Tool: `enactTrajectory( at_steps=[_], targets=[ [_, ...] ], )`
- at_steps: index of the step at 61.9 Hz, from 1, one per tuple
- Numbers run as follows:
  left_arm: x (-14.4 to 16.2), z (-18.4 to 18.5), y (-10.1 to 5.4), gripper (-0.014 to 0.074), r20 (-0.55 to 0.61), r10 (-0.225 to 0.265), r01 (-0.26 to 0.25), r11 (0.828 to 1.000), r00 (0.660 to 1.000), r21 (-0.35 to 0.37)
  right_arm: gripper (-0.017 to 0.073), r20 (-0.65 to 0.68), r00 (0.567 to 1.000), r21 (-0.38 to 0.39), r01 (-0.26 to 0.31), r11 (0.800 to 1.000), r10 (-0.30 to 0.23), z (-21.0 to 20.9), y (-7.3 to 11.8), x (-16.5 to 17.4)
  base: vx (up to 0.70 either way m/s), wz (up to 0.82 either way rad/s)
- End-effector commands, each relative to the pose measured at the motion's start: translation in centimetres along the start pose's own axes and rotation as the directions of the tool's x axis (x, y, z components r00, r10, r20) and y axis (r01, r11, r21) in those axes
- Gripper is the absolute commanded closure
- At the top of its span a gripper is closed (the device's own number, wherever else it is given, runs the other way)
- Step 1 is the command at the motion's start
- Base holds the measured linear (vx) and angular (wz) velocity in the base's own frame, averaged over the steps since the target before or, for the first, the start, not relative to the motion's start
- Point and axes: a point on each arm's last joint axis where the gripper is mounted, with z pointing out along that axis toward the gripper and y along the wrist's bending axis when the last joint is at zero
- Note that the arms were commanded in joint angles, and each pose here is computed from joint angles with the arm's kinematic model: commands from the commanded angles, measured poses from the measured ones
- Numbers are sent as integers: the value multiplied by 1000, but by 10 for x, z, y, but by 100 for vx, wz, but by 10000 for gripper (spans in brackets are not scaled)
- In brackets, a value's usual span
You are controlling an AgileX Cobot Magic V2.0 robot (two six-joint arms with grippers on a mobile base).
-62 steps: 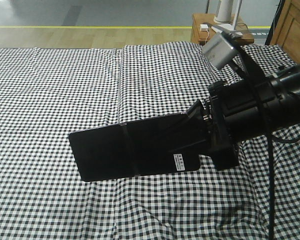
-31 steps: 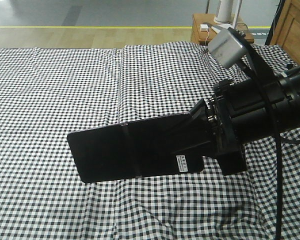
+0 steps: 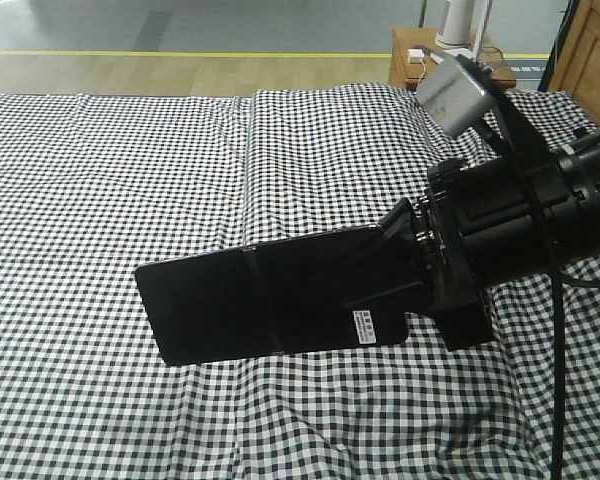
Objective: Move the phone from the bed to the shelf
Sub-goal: 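Lift the phone with the right gripper up off the bed, then hold the phone in the right gripper while the base turns away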
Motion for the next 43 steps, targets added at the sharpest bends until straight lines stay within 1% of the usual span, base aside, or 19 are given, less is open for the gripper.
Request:
enactTrajectory(
  at_steps=[1, 23, 43],
  targets=[
    [-16, -3, 1, 593, 108, -8, 9, 1000, 994, -3, 560, 61, 998, -75, 31, 997, -26, -10, 19, -10, -2, 9],
    [-16, -3, 1, 593, 108, -8, 9, 1000, 994, -3, 560, 61, 998, -74, 30, 997, -25, -10, 19, -10, -5, 21],
    [-16, -3, 1, 593, 108, -8, 9, 1000, 994, -3, 560, 61, 998, -74, 30, 997, -25, -10, 19, -10, -10, 47]
  ],
)
